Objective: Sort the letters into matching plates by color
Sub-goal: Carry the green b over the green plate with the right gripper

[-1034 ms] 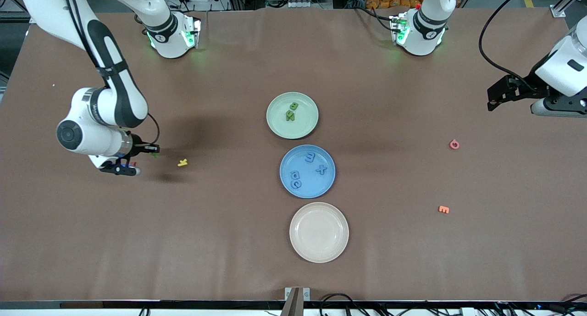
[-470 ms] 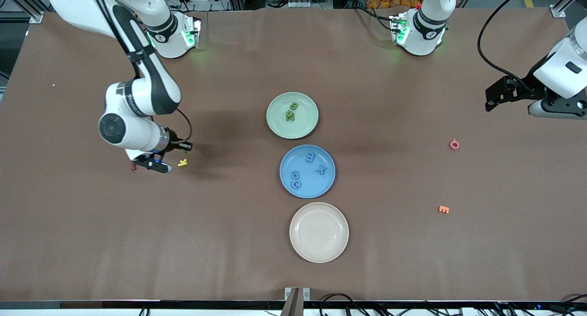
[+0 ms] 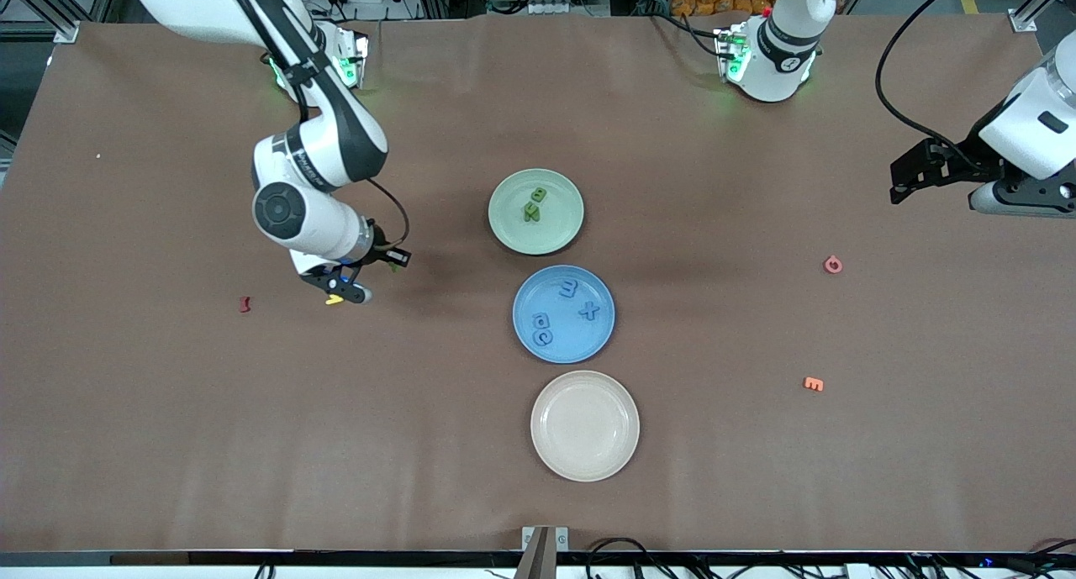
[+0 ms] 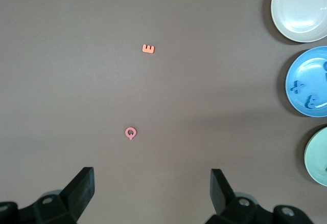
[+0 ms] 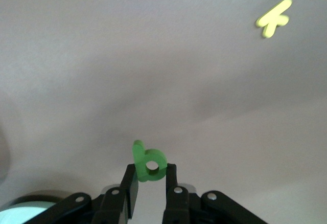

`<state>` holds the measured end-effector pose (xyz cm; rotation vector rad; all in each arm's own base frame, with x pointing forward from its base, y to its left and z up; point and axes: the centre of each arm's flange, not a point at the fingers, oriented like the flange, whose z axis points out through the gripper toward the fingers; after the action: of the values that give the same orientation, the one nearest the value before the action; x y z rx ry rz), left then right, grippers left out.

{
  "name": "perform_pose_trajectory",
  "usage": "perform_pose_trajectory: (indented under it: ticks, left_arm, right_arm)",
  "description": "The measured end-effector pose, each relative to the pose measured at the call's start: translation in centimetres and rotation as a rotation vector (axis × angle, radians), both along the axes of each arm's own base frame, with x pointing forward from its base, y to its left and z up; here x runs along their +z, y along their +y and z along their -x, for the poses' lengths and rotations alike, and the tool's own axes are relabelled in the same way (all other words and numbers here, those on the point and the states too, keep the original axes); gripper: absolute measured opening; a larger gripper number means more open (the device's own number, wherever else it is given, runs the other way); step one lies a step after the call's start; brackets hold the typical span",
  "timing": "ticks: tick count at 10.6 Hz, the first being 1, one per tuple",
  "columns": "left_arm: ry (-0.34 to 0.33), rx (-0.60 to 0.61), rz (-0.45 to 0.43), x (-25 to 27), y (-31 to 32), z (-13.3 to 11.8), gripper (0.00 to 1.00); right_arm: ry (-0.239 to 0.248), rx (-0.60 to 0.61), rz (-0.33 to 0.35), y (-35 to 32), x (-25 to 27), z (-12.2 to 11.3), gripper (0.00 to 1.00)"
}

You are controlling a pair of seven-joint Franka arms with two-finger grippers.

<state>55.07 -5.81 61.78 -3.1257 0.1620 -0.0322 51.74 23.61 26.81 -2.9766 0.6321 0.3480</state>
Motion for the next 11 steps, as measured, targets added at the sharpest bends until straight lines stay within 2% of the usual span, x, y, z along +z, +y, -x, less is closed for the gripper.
perform_pose_trajectory:
  ticks: [11]
  left_arm:
    - [-0.004, -0.008, 0.003, 0.2, -0.5, -0.1, 1.00]
  right_arm:
    - [-0.022, -0.097, 0.004, 12.1, -0.4, 5.9, 0.26]
